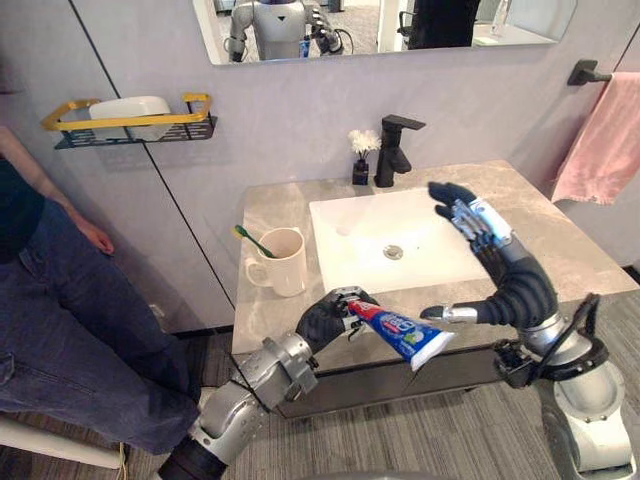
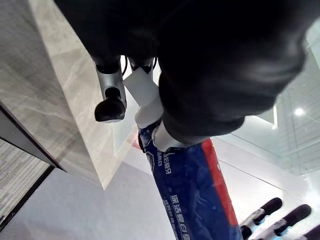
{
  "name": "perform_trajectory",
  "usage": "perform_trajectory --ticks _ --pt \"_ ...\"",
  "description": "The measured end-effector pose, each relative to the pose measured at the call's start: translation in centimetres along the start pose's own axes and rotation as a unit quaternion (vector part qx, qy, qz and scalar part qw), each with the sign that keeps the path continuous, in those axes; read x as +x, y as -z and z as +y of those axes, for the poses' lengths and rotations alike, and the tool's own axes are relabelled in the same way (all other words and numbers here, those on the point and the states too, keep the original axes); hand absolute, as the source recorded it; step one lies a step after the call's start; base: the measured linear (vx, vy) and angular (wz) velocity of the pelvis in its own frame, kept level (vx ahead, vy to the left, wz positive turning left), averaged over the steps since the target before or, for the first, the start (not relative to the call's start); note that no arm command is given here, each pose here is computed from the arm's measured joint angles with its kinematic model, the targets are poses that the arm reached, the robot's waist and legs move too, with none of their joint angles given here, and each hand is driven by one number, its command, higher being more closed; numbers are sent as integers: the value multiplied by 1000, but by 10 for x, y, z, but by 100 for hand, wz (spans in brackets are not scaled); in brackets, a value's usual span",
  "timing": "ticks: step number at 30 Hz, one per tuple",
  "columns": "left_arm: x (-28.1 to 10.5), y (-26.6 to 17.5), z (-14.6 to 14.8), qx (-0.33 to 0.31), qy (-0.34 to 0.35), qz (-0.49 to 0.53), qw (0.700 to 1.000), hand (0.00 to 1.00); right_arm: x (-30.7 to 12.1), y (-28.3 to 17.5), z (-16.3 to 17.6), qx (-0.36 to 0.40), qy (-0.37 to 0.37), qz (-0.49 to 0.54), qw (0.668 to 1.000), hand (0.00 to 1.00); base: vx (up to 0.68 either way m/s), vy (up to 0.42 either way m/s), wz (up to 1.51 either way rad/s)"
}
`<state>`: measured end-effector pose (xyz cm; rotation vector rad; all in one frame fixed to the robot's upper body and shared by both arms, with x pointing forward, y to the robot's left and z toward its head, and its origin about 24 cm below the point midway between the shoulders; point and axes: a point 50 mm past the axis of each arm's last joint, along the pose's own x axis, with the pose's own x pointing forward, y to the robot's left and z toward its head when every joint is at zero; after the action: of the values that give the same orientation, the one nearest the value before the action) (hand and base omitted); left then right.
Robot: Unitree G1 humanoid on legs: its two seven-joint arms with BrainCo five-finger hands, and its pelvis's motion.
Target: Organize washtable
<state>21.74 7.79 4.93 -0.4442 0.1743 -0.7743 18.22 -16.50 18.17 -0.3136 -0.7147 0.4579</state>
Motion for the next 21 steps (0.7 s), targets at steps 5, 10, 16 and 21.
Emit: perform_trajectory --ticks 5,10,16,21 --pt "0 7 3 -4 -6 14 1000 100 5 0 11 17 -44 -8 999 0 0 0 0" --pt "-1 5 4 -3 -8 11 1000 100 4 -1 -4 -32 -57 6 998 0 0 0 0" --pt "-4 -6 15 1 -32 -14 999 100 -7 4 -41 -109 15 54 992 0 0 0 0" --pt "-5 -13 20 1 -47 -32 998 100 -11 4 -55 -132 53 63 988 0 0 0 0"
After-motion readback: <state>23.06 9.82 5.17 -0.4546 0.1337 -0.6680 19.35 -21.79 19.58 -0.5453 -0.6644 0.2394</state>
